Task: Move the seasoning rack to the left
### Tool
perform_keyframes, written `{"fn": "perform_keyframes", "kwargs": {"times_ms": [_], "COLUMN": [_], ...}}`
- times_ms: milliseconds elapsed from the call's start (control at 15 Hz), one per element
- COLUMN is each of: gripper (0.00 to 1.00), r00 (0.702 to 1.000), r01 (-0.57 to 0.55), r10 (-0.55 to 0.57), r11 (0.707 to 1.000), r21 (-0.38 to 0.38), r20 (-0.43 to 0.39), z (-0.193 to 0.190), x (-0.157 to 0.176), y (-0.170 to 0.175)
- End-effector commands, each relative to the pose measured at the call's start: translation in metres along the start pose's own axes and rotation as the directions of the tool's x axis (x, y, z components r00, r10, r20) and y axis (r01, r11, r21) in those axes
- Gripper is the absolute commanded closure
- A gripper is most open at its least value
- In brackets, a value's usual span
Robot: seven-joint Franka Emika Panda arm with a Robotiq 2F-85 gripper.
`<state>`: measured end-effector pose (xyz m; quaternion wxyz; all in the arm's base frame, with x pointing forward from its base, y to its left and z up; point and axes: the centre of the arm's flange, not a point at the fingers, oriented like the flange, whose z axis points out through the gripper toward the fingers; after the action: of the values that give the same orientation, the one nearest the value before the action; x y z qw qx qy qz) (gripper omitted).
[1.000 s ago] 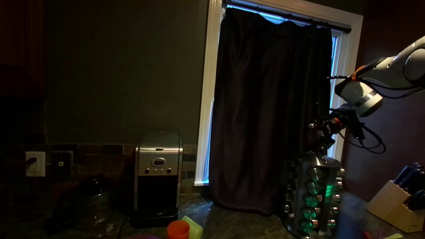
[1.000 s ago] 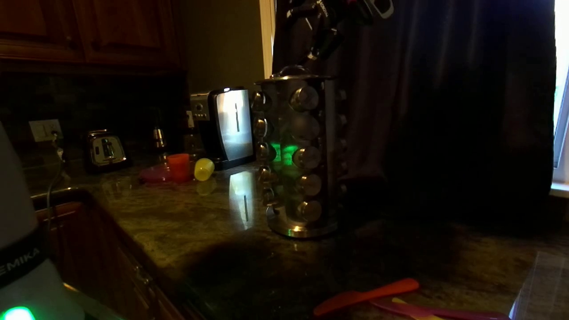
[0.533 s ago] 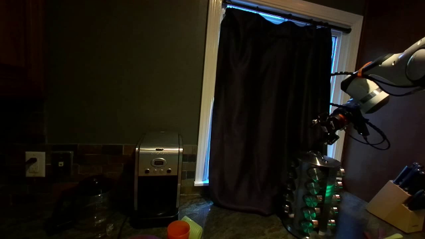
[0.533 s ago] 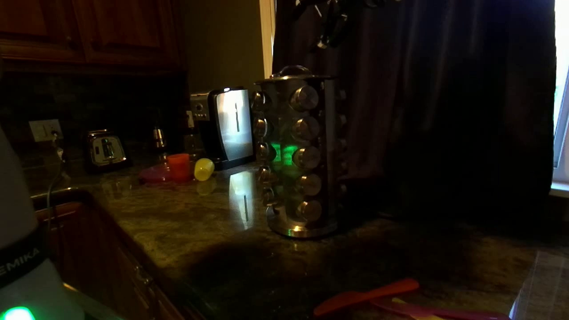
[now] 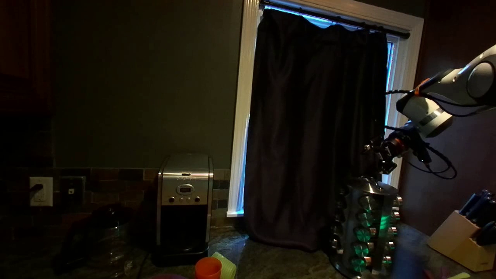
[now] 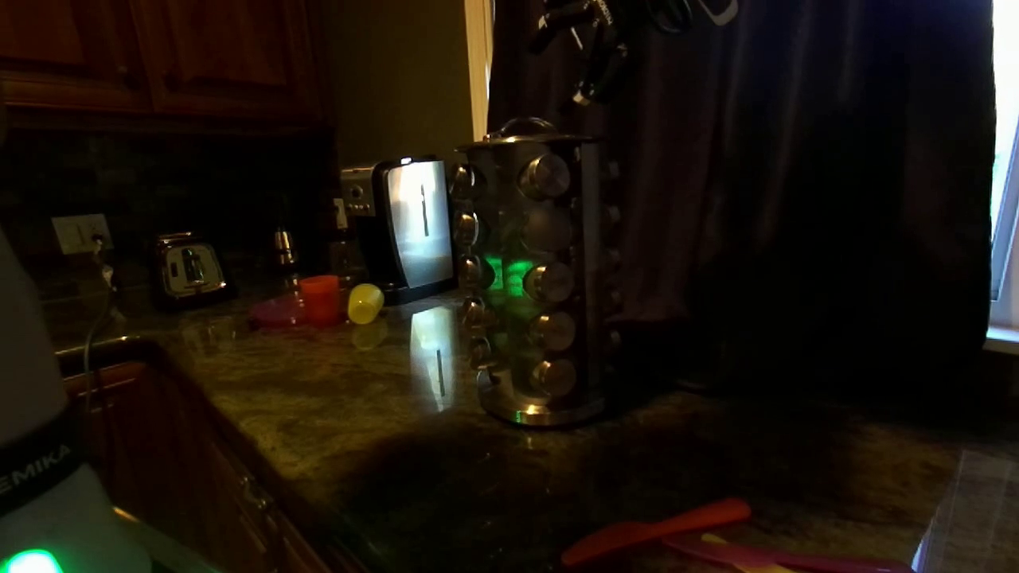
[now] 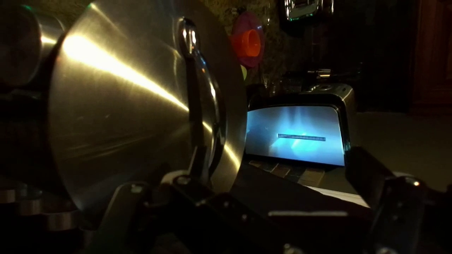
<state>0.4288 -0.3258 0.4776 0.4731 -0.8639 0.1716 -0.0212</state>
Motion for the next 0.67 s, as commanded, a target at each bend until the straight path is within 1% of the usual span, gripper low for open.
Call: {"fn": "perform_keyframes", "kwargs": {"times_ms": [0,333,600], "gripper": [0.00,0.00,0.00], "r00": [0.999,0.996,0.993], "r01": [-0.037,-0.077,-0.081], "r10": [0.037,0.078,0.080], "r11": [0.999,0.997,0.997], "r21": [-0.010,-0.012,0.012], "r20": [0.010,0.046,0.082], "z": [0.005,0.016,0.023], "x": [0.005,0.004,-0.001], "y": [0.013,0.019,0.015]}}
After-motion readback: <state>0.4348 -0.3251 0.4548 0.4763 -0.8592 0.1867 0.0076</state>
